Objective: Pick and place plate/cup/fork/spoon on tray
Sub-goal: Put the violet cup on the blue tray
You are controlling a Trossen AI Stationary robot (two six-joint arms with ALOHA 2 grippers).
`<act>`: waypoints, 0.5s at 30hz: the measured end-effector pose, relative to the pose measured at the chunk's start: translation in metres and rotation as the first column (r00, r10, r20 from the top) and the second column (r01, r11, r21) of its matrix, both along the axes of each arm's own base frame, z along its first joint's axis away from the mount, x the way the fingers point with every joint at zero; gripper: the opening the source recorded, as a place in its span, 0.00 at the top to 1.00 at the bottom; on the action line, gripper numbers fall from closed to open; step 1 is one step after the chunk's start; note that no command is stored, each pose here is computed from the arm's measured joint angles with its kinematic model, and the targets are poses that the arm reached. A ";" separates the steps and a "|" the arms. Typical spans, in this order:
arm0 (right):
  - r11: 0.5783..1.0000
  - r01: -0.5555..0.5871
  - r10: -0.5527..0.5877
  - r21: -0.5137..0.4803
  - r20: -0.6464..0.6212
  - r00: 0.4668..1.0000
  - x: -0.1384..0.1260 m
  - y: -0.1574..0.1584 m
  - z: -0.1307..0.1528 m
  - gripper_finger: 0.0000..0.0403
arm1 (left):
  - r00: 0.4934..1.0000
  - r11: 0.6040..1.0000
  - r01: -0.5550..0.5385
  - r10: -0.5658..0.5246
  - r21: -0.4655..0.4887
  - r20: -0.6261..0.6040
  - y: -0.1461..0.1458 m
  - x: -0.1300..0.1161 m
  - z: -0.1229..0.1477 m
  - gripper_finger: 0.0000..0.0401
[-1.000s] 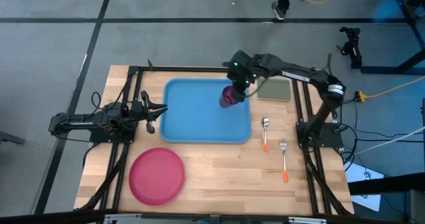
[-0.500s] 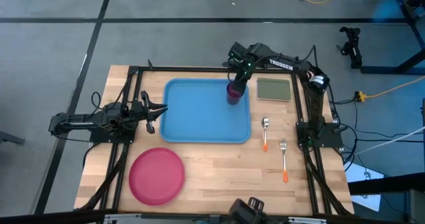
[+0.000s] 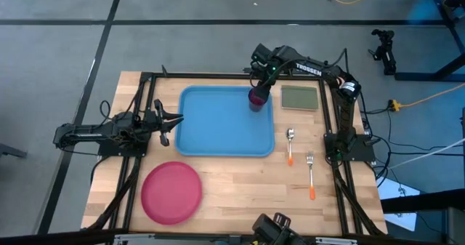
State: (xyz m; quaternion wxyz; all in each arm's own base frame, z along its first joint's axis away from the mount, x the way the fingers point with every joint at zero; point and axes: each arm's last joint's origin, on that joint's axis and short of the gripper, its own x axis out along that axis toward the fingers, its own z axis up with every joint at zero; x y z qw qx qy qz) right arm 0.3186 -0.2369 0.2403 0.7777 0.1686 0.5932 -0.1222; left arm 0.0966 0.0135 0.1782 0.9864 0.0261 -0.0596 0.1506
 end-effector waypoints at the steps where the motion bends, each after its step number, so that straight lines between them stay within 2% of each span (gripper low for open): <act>1: 1.000 0.000 0.000 0.000 0.000 1.000 0.000 0.000 0.000 0.90 | 1.000 1.000 0.000 0.000 0.000 0.000 0.000 0.000 0.000 0.86; 15: 0.998 0.037 -0.039 -0.055 -0.034 0.999 0.000 -0.002 0.000 0.89 | 1.000 1.000 0.000 0.000 0.000 0.000 0.000 0.000 0.000 0.86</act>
